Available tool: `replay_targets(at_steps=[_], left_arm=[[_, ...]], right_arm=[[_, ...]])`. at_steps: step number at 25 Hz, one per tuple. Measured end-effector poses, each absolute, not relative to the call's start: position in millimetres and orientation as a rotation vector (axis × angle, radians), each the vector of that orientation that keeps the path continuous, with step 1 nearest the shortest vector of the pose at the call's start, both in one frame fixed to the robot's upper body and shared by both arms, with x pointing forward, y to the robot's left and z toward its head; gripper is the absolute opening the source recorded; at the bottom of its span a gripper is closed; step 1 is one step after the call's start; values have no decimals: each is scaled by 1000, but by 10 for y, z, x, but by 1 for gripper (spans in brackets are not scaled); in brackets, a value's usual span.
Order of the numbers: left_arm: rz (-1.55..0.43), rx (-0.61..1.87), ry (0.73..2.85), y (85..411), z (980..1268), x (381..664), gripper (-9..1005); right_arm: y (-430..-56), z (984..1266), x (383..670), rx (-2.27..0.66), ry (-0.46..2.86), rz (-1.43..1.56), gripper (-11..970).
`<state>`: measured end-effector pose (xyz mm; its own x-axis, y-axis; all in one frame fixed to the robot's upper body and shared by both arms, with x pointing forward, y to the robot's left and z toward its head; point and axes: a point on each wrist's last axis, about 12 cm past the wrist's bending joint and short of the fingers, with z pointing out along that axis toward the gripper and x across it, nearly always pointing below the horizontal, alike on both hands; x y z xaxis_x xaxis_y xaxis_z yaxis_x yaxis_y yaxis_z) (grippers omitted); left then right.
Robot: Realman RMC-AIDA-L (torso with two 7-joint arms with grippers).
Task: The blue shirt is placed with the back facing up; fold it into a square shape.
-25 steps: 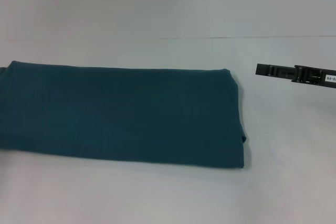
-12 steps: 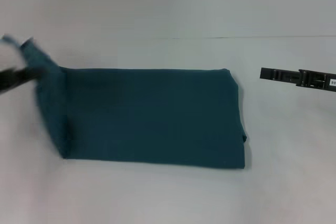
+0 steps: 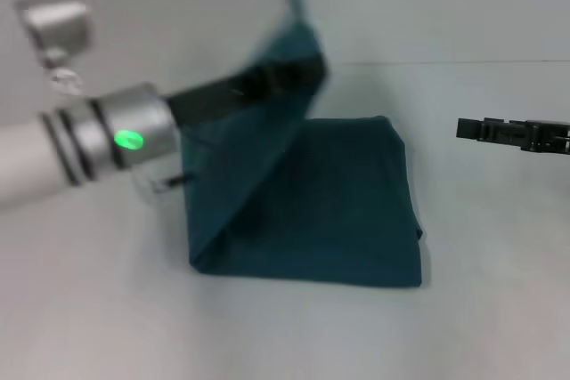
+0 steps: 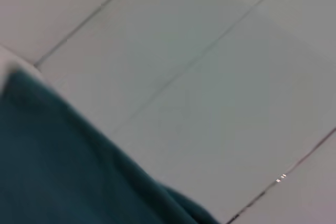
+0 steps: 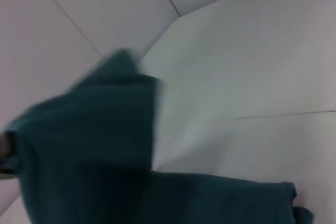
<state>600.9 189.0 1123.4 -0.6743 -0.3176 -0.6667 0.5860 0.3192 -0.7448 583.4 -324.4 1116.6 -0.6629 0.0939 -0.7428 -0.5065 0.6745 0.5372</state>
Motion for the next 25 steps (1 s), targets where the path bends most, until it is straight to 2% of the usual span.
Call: replay_targets(at_steps=[3, 6, 10, 15, 20, 25], left_arm=[[-1474, 225, 1827, 1561, 11025, 5991, 106], [-1442, 182, 1858, 1369, 10799, 5904, 113], [-1418, 157, 1829, 1253, 10603, 5704, 123], [-1472, 200, 1764, 1195, 10566, 5511, 134], [-1540, 225, 1681, 1264, 10615, 5416, 314], [-1533, 222, 1664, 1538, 10663, 5463, 445]], right_arm=[[-3266, 11192, 5829, -343, 2100, 970, 805], [-3279, 11207, 5822, -361, 2098, 971, 805], [-3299, 11207, 5815, -370, 2100, 964, 805], [-3320, 11193, 5809, -371, 2104, 956, 805], [-3339, 11173, 5794, -359, 2113, 951, 805], [-3336, 11151, 5792, -308, 2152, 982, 805]])
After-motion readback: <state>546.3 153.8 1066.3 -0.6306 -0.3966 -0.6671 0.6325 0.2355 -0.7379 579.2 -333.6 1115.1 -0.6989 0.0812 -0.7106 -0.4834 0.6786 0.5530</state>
